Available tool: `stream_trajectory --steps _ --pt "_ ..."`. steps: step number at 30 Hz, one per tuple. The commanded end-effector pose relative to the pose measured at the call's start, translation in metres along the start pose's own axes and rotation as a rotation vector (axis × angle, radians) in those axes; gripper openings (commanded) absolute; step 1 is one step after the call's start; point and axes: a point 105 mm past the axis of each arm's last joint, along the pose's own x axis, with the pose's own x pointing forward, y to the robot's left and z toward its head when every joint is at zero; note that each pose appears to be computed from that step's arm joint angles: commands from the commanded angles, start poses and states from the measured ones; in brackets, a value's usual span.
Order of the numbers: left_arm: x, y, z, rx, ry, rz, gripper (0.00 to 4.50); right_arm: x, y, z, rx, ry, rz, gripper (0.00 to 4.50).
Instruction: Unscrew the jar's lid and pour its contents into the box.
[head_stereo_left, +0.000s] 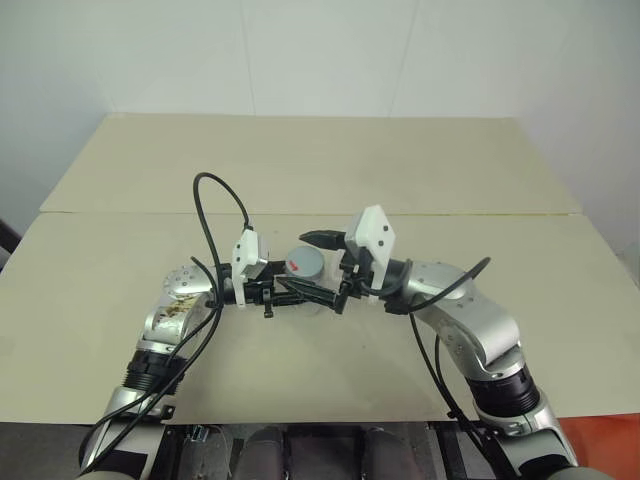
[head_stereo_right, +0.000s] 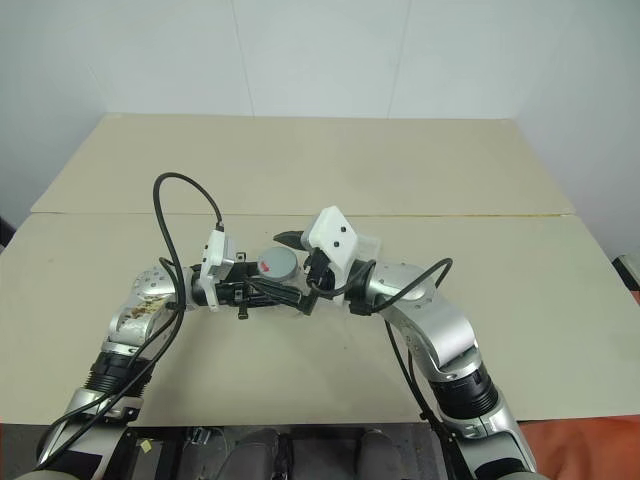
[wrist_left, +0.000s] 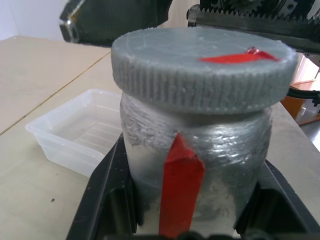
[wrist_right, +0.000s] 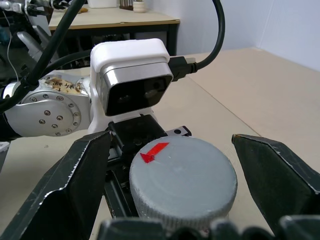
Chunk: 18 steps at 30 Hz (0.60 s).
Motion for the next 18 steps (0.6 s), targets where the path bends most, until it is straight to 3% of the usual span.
stream_trajectory --steps 1,3,6,7,18 --pt "0.000 -0.002 0.011 0.037 -0.021 -0.008 1.93 0.002 0.002 0.015 -0.045 -0.054 0.014 4.31" --pt "0.000 -0.002 0.011 0.036 -0.020 -0.008 1.93 0.002 0.002 0.015 -0.045 -0.052 0.010 3.90" --pt "-0.001 -0.003 0.011 0.036 -0.020 -0.009 1.93 0.002 0.001 0.015 -0.045 -0.053 0.007 2.85" --pt "-0.001 -0.003 0.011 0.036 -0.020 -0.009 1.93 0.002 0.001 0.016 -0.045 -0.054 0.006 2.75" --pt "-0.002 -0.003 0.003 0.007 -0.001 -0.013 1.93 -0.002 -0.004 0.025 -0.081 -0.072 -0.011 2.75"
